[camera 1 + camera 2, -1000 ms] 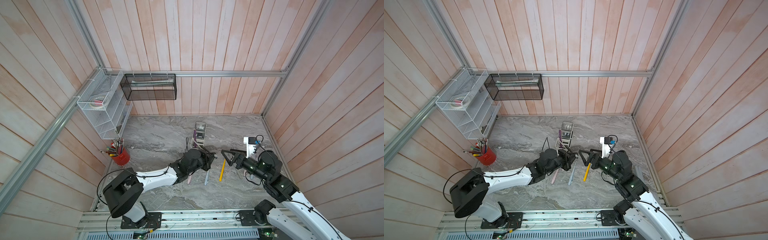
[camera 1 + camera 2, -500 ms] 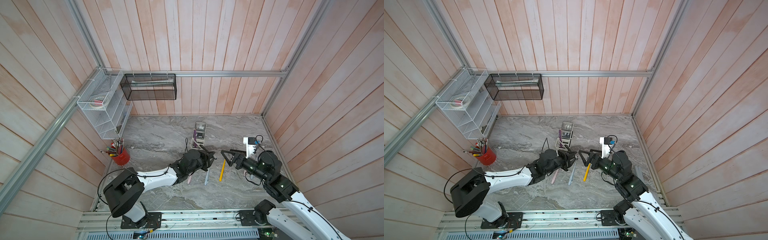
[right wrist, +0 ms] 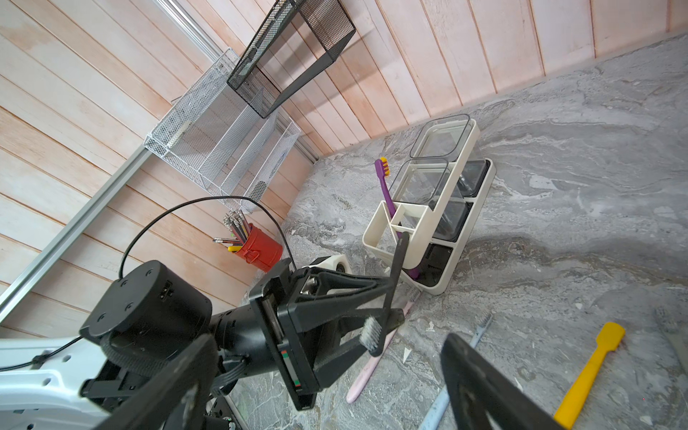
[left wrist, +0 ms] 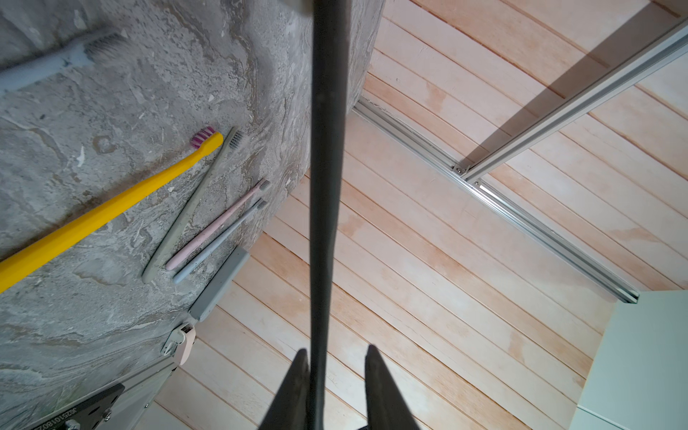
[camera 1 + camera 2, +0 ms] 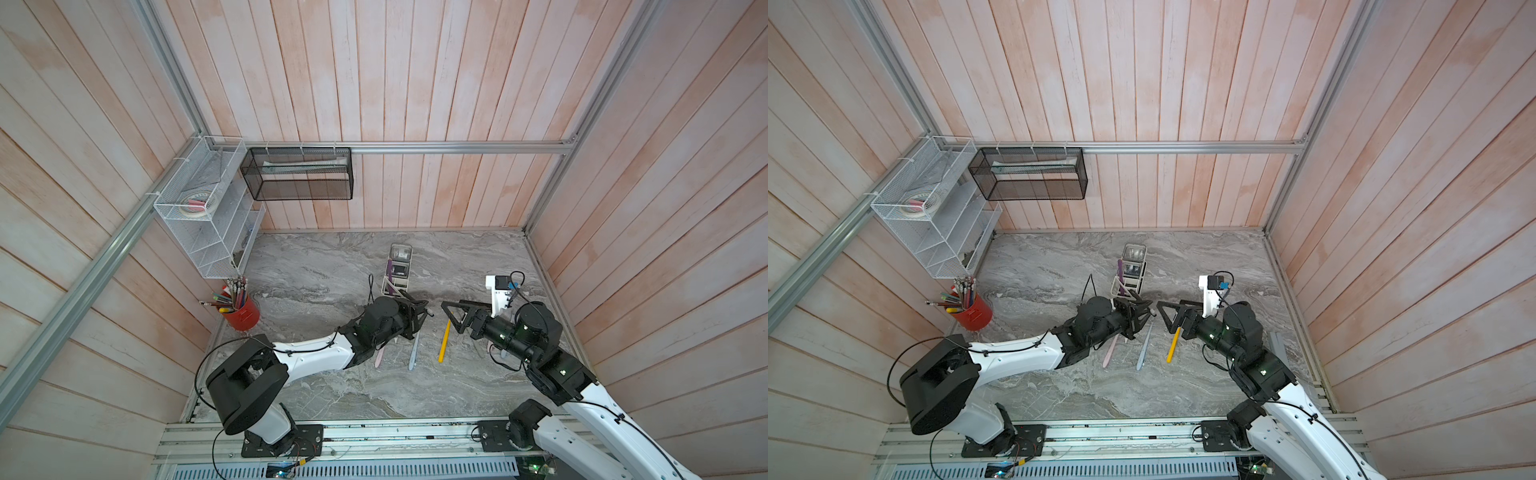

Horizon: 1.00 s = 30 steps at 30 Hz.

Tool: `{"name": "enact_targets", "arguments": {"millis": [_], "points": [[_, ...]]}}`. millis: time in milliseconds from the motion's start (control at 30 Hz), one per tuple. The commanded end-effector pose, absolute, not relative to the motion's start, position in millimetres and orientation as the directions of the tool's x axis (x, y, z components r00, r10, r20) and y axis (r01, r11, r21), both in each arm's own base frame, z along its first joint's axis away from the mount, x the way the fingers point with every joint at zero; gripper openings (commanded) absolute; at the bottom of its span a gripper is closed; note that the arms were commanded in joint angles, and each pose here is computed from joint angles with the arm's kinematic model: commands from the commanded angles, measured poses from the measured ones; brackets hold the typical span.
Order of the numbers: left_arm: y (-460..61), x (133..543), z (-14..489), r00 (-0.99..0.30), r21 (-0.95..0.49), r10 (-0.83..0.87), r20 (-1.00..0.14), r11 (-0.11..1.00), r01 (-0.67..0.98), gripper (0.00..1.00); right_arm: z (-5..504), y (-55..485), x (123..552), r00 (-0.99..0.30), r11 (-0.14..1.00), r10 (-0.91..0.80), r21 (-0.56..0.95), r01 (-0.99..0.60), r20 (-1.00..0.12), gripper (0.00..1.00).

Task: Place the toothbrush into the toothbrush holder
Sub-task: Place the toothbrush in the toothbrush holder.

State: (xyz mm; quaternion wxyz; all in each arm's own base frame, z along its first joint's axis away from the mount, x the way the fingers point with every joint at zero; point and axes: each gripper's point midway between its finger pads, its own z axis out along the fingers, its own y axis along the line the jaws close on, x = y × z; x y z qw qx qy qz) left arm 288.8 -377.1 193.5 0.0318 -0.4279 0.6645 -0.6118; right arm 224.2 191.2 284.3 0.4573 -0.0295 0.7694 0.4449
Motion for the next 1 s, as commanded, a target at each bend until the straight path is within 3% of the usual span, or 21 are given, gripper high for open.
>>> {"name": "enact_targets", "arguments": {"millis": [0,967], "points": [[-371,296,207,-0.541,-0.770,-0.591,0.599,-0.237,-0.593,0.27,287,192,222,-0.578,0.589,0.365,0.662,-0.463,-0.730,0.95],[-340,320,236,-0.535,-0.814,-0.641,0.551,-0.273,-0.512,0.27,285,193,223,-0.584,0.590,0.360,0.662,-0.462,-0.728,0.96]]}}
